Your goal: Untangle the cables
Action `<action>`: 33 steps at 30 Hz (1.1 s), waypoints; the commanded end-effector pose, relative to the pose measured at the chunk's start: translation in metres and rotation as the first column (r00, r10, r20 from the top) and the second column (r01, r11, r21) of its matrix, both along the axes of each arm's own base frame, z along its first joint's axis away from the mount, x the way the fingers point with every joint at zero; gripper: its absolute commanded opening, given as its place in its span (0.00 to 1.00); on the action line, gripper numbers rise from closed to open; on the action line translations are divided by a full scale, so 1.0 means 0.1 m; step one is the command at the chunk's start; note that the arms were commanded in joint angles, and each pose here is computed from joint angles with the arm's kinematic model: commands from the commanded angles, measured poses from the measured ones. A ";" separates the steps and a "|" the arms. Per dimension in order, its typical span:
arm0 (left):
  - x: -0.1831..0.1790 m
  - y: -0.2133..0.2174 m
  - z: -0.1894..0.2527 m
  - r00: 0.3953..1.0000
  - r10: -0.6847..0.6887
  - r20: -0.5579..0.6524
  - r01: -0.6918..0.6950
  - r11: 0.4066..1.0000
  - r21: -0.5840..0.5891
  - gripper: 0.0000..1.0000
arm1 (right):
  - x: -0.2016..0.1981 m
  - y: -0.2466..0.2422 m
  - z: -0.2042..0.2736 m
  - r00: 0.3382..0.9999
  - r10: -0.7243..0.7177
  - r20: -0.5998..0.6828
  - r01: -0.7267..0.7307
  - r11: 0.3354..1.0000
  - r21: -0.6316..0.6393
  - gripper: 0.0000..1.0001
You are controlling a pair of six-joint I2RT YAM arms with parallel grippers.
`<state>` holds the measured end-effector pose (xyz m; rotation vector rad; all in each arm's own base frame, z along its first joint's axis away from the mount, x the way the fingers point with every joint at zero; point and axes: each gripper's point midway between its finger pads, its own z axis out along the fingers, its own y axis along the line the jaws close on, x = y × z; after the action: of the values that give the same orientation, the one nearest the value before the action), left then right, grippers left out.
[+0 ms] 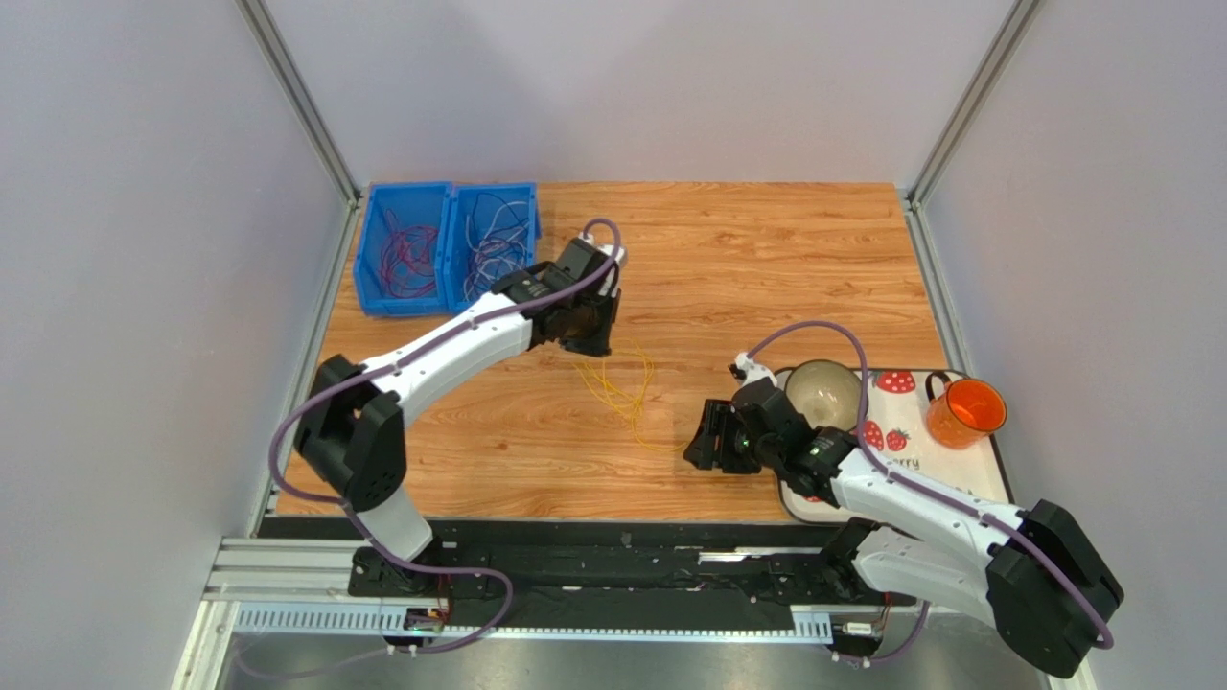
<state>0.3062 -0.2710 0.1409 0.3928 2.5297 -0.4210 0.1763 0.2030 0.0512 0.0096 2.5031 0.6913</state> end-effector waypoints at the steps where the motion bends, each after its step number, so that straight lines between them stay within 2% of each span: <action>1: 0.03 -0.31 -0.08 0.997 -0.074 0.014 0.074 0.997 -0.001 0.00 | 0.03 -0.08 -0.07 0.999 -0.049 0.020 0.049 0.999 -0.010 0.57; 8: 0.05 -0.41 -0.39 0.996 -0.082 -0.031 0.083 0.996 0.027 0.01 | 0.02 -0.10 -0.21 0.999 -0.040 0.008 0.040 0.999 -0.033 0.57; 14: 0.11 -0.60 -0.51 0.991 -0.127 -0.046 0.127 0.992 -0.011 0.10 | 0.03 -0.06 -0.27 0.999 -0.032 -0.003 0.032 0.999 -0.028 0.57; 15: 0.11 -0.62 -0.50 0.991 -0.132 -0.036 0.132 0.991 -0.008 0.13 | 0.03 -0.06 -0.28 1.000 -0.031 0.000 0.031 0.999 -0.029 0.57; 17: 0.14 -0.60 -0.47 0.989 -0.149 -0.012 0.149 0.989 0.012 0.39 | 0.02 -0.06 -0.29 1.000 -0.030 -0.002 0.030 0.999 -0.030 0.57; 19: 0.22 -0.48 -0.38 0.990 -0.133 0.051 0.127 0.987 0.103 0.58 | 0.02 -0.07 -0.30 1.000 -0.031 0.002 0.031 0.999 -0.027 0.57; 20: 0.24 -0.41 -0.34 0.990 -0.125 0.067 0.114 0.983 0.141 0.61 | 0.01 -0.07 -0.30 1.000 -0.031 0.005 0.031 0.999 -0.025 0.57; 21: 0.26 -0.31 -0.32 0.990 -0.112 0.080 0.096 0.978 0.187 0.62 | 0.01 -0.07 -0.31 0.999 -0.031 0.007 0.031 0.999 -0.023 0.57; 23: 0.27 -0.26 -0.19 0.986 -0.130 0.109 0.105 0.973 0.205 0.63 | 0.01 -0.08 -0.32 0.999 -0.035 0.012 0.035 0.999 -0.021 0.57; 28: 0.09 -0.40 -0.08 0.989 -0.124 0.078 0.114 0.986 0.124 0.61 | 0.04 -0.07 -0.31 0.999 -0.038 0.034 0.039 0.999 -0.010 0.56; 33: -0.17 -0.67 -0.23 0.996 -0.086 0.023 0.084 0.994 0.076 0.61 | 0.00 -0.19 -0.25 0.995 -0.085 0.060 0.085 0.996 0.009 0.55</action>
<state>0.3090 -0.3115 0.1017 0.5912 2.5295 -0.2675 0.1793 0.1988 0.0277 0.0385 2.4526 0.6949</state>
